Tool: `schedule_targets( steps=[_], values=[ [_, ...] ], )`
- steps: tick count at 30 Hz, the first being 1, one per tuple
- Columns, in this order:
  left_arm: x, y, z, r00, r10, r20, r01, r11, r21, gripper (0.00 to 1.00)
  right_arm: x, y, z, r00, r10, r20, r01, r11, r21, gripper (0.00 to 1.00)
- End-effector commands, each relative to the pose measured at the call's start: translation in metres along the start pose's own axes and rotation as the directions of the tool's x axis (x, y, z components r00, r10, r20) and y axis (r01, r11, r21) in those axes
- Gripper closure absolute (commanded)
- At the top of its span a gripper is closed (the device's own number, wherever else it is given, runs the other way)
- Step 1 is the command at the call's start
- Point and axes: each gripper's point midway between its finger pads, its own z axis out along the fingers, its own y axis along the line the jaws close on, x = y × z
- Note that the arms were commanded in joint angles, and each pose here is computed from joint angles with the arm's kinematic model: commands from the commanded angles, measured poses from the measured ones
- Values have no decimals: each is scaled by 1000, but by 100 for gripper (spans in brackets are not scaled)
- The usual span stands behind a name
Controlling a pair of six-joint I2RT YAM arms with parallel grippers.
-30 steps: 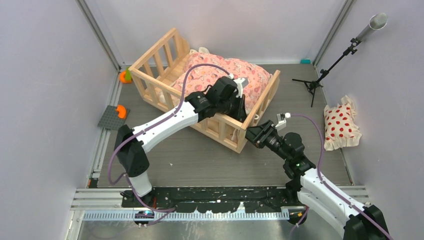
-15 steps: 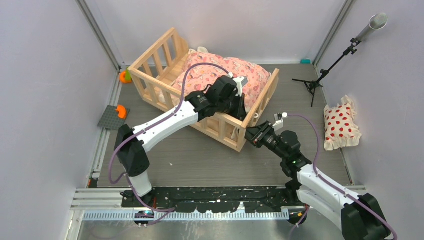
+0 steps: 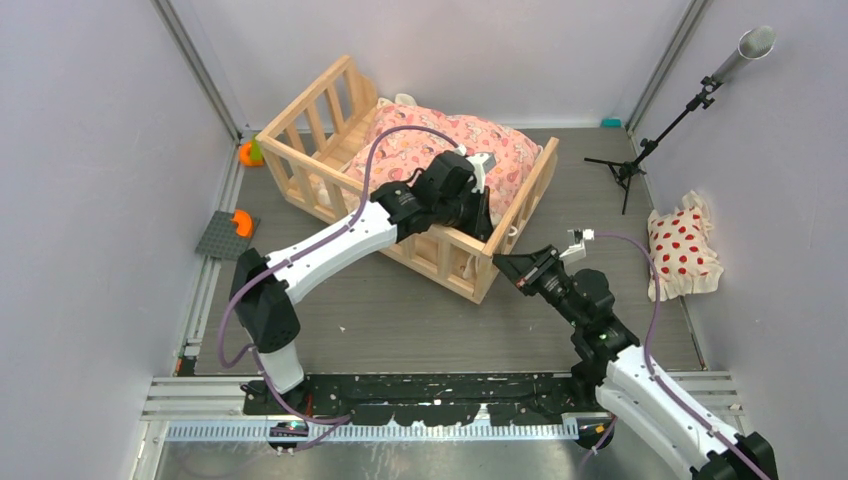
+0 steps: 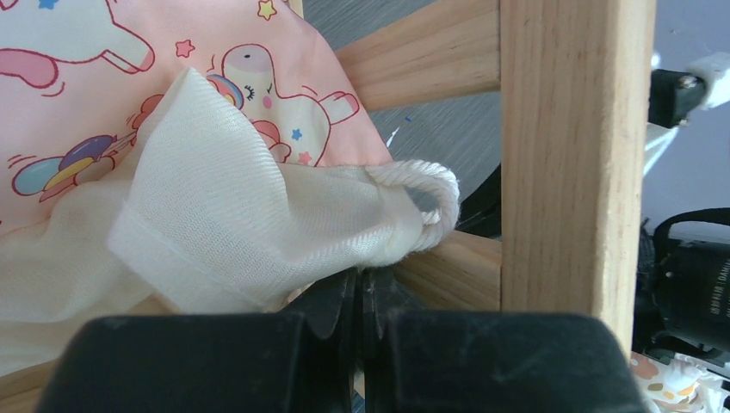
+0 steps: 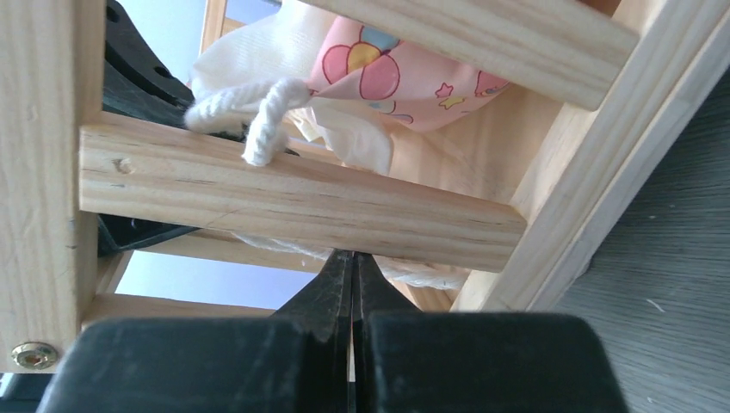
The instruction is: Set up the pet bed
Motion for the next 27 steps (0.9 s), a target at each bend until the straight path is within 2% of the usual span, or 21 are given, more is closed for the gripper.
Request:
schedule_targets(
  steps=[1,8,15,20,22,23,27],
  values=[
    [23,-44,-15,991,17,-130,3,988,155,100,-52,9,-6,969,-110,220,96,993,75,98],
    [22,-47,-22,986,17,-166,6,990,138,100,-48,16,-8,968,-176,178,165,983,74,93],
    [27,-45,-27,982,17,-189,6,992,124,74,-42,20,-8,971,-194,139,187,981,59,91],
    [31,-46,-30,978,20,-206,9,991,136,67,-42,18,-8,971,-198,135,191,979,66,91],
    [31,-46,-32,979,24,-205,4,991,136,67,-42,19,-8,971,-201,133,193,979,67,90],
    [30,-46,-33,979,24,-203,4,991,136,70,-41,18,-8,971,-202,130,194,979,69,90],
    [31,-47,-35,979,28,-203,2,989,145,99,-42,16,-10,969,-210,129,200,976,87,90]
  ],
)
